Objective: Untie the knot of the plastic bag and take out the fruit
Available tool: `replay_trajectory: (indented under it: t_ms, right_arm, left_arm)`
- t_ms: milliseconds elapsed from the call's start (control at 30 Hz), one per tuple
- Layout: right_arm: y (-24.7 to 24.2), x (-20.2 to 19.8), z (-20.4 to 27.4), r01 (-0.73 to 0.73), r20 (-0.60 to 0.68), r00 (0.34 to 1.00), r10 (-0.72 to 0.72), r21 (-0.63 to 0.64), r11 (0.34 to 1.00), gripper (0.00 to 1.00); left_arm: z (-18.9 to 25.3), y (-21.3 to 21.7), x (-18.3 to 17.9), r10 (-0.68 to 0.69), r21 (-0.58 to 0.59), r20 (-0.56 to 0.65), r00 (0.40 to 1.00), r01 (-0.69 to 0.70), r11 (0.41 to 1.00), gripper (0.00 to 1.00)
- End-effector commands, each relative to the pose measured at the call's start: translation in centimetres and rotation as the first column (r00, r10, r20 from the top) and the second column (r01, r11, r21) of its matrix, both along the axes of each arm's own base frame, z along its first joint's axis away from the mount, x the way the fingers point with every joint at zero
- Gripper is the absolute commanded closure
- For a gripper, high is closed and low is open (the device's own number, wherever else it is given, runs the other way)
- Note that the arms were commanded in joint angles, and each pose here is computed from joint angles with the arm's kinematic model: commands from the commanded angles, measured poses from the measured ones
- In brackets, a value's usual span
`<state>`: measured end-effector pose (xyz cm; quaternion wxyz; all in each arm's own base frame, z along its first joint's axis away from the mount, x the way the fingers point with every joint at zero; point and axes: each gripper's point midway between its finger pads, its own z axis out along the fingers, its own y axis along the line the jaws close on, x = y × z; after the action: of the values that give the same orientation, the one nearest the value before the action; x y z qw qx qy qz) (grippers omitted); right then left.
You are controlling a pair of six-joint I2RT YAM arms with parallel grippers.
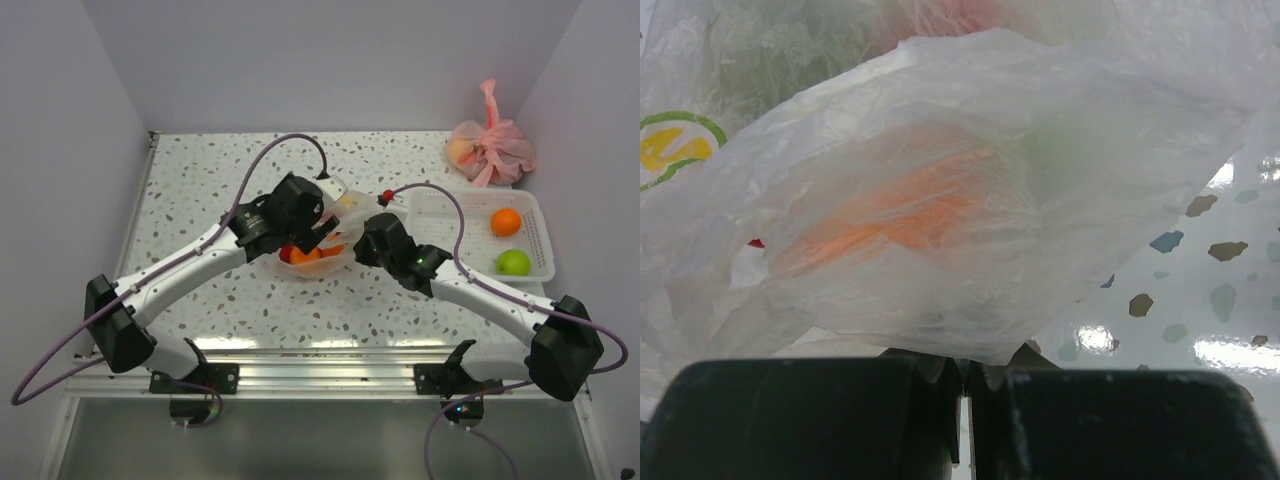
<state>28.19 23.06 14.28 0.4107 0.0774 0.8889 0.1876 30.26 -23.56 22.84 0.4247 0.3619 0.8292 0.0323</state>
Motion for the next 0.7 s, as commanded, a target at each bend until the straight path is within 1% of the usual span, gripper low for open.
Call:
replay_trajectory:
  t_ms: [0, 33, 100, 167, 200, 233, 267, 300, 333, 367, 400, 433, 467, 500, 567, 600, 633, 667]
  right_arm:
    - [0.5, 0.4, 2.1, -0.018, 0.046, 0.999, 0.017, 0.035, 0.999, 1.00]
    - [0.6, 0.3, 2.1, -0.021, 0.045, 0.999, 0.020, 0.034, 0.999, 1.00]
    - [0.5, 0.3, 2.0, -0.025, 0.045, 0.999, 0.024, 0.031, 0.999, 1.00]
    - [0.3, 0.3, 2.1, -0.023, 0.053, 0.998, 0.022, 0.021, 1.000, 1.00]
    - [-0.1, 0.3, 1.8, -0.012, 0.056, 0.998, 0.012, 0.009, 1.000, 1.00]
    - [-0.5, 0.3, 1.7, -0.002, 0.059, 0.998, 0.001, 0.004, 1.000, 1.00]
    - [-0.7, 0.2, 1.5, 0.005, 0.056, 0.998, -0.005, -0.001, 1.000, 1.00]
    - [-1.6, 0.3, 0.7, 0.028, 0.043, 0.999, -0.027, -0.011, 1.000, 1.00]
    - [-2.2, 0.3, 0.4, 0.044, 0.034, 0.998, -0.044, -0.004, 0.999, 1.00]
    - [-2.6, 0.4, 0.0, 0.069, 0.016, 0.997, -0.069, 0.015, 0.998, 1.00]
    - [-3.3, 0.2, -1.1, 0.085, -0.009, 0.996, -0.084, 0.016, 0.996, 1.00]
    - [-4.1, 0.5, -1.6, 0.109, -0.033, 0.994, -0.107, 0.037, 0.993, 1.00]
    - [-4.4, 0.6, -1.7, 0.123, -0.043, 0.992, -0.121, 0.053, 0.991, 1.00]
    - [-4.8, 0.6, -2.1, 0.131, -0.051, 0.990, -0.128, 0.051, 0.990, 1.00]
    - [-5.1, 0.7, -1.8, 0.110, -0.039, 0.993, -0.109, 0.022, 0.994, 1.00]
    - [-4.9, 1.1, -0.8, 0.091, -0.016, 0.996, -0.090, 0.015, 0.996, 1.00]
    - [-4.6, 0.8, -0.6, 0.052, -0.024, 0.998, -0.052, 0.001, 0.999, 1.00]
    - [-4.4, 0.8, -0.2, 0.001, -0.014, 1.000, -0.002, -0.033, 0.999, 1.00]
  left_arm:
    - [-1.6, 2.0, 1.3, 0.065, 0.120, 0.048, 0.997, -0.070, 0.990, 0.02]
    - [-2.1, 2.1, 1.9, 0.081, 0.132, 0.064, 0.995, -0.088, 0.987, 0.04]
    - [-3.7, 3.1, 2.6, 0.117, 0.146, 0.050, 0.992, -0.123, 0.982, 0.07]
    - [-4.3, 4.5, 3.8, 0.190, 0.130, 0.065, 0.980, -0.197, 0.972, 0.15]
    - [-4.2, 6.6, 5.0, 0.271, 0.121, 0.081, 0.959, -0.279, 0.953, 0.19]
    - [-3.9, 7.6, 5.6, 0.333, 0.074, 0.087, 0.939, -0.340, 0.938, 0.26]
    - [-3.7, 8.8, 6.1, 0.376, 0.050, 0.092, 0.922, -0.382, 0.923, 0.29]
    - [-3.0, 11.3, 6.9, 0.452, 0.017, 0.112, 0.885, -0.457, 0.889, 0.32]
    - [-2.8, 12.2, 7.3, 0.510, -0.034, 0.113, 0.853, -0.509, 0.860, 0.36]
    - [-2.5, 13.1, 7.4, 0.545, -0.057, 0.111, 0.831, -0.542, 0.838, 0.38]
    - [-2.4, 14.9, 7.7, 0.595, -0.078, 0.102, 0.798, -0.589, 0.804, 0.39]
    - [-2.3, 15.4, 7.6, 0.623, -0.122, 0.079, 0.778, -0.612, 0.781, 0.39]
    - [-2.7, 16.8, 7.5, 0.656, -0.132, 0.066, 0.752, -0.645, 0.753, 0.39]
    - [-3.0, 17.3, 7.3, 0.668, -0.146, 0.056, 0.742, -0.656, 0.740, 0.39]
    - [-3.8, 17.4, 6.6, 0.658, -0.180, 0.026, 0.753, -0.644, 0.744, 0.40]
    - [-3.9, 17.1, 6.4, 0.645, -0.196, 0.019, 0.764, -0.629, 0.752, 0.41]
    - [-4.1, 16.0, 5.9, 0.600, -0.239, -0.006, 0.800, -0.584, 0.776, 0.42]
    - [-4.1, 15.4, 5.6, 0.573, -0.266, -0.019, 0.819, -0.557, 0.787, 0.45]
